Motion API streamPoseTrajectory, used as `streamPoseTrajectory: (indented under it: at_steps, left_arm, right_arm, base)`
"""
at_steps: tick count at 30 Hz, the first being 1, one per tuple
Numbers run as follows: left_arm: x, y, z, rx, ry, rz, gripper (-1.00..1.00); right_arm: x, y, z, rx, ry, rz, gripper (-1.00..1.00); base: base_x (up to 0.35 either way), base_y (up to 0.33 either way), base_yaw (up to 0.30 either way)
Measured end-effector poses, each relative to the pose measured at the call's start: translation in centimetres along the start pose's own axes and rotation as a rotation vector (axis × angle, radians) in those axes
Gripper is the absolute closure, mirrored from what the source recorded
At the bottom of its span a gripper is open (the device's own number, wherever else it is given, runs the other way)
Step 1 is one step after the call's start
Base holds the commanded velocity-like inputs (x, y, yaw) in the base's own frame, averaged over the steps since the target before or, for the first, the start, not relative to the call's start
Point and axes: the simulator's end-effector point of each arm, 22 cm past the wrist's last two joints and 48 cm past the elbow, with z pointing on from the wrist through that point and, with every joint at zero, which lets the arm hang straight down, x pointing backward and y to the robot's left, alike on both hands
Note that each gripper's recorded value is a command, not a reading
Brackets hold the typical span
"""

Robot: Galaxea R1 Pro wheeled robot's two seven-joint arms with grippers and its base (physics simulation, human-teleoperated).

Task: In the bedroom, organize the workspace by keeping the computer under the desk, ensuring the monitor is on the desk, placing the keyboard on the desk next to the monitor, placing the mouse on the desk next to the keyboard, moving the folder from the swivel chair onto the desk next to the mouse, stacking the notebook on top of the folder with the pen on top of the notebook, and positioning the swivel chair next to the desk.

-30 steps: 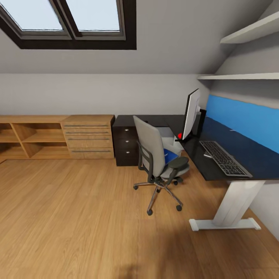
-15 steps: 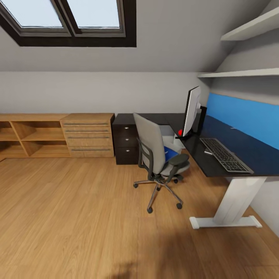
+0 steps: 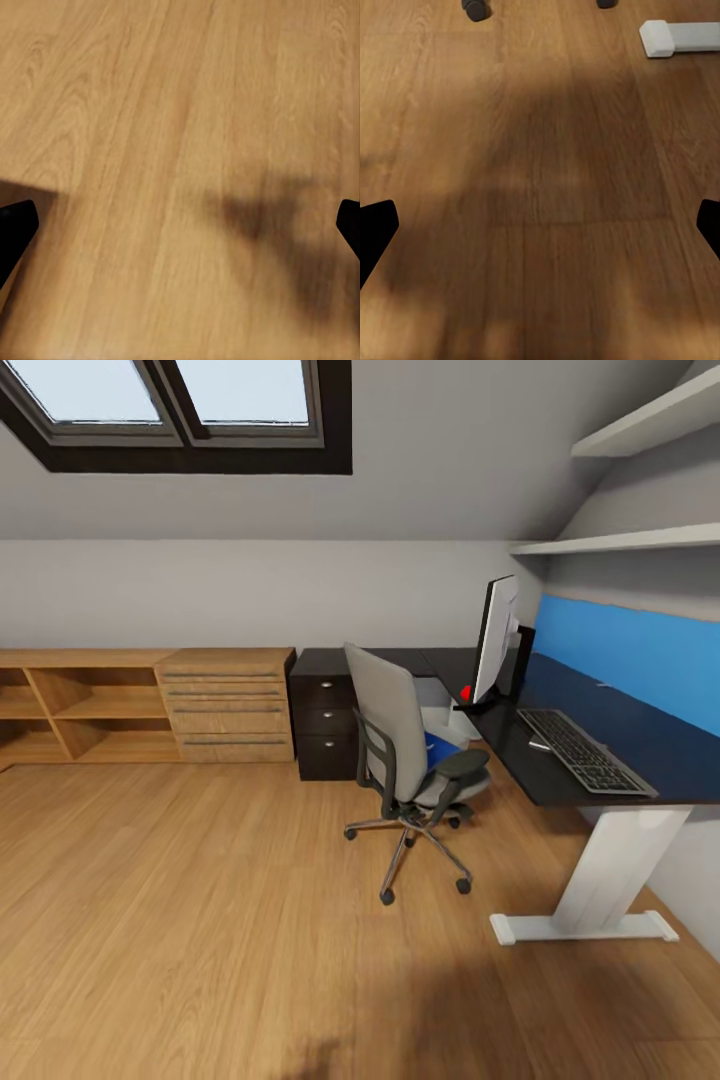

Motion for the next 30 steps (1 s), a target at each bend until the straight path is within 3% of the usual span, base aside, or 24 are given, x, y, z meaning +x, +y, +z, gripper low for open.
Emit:
streamPoseTrajectory:
  at_steps: [20,26,30]
  left_arm:
    - [3.5,0.6,2.3,-0.016,-0.003,-0.001,-1.0]
    - [4.1,2.3,2.7,-0.108,-0.034,-0.011,-1.0]
    - [5.1,2.1,2.7,-0.173,-0.037,-0.032,-1.0]
  right_arm:
    - [3.8,-0.1,1.9,0.001,-0.003,-0.001,-1.0]
    - [4.8,-0.3,2.6,0.001,-0.006,-0.003,-1.0]
    - [5.4,-0.4,3.1,0.005,-0.012,0.0,-1.0]
  base:
    - [0.0,0.0,0.0]
    - [0.0,0.0,0.0]
    - [0.0,0.0,0.0]
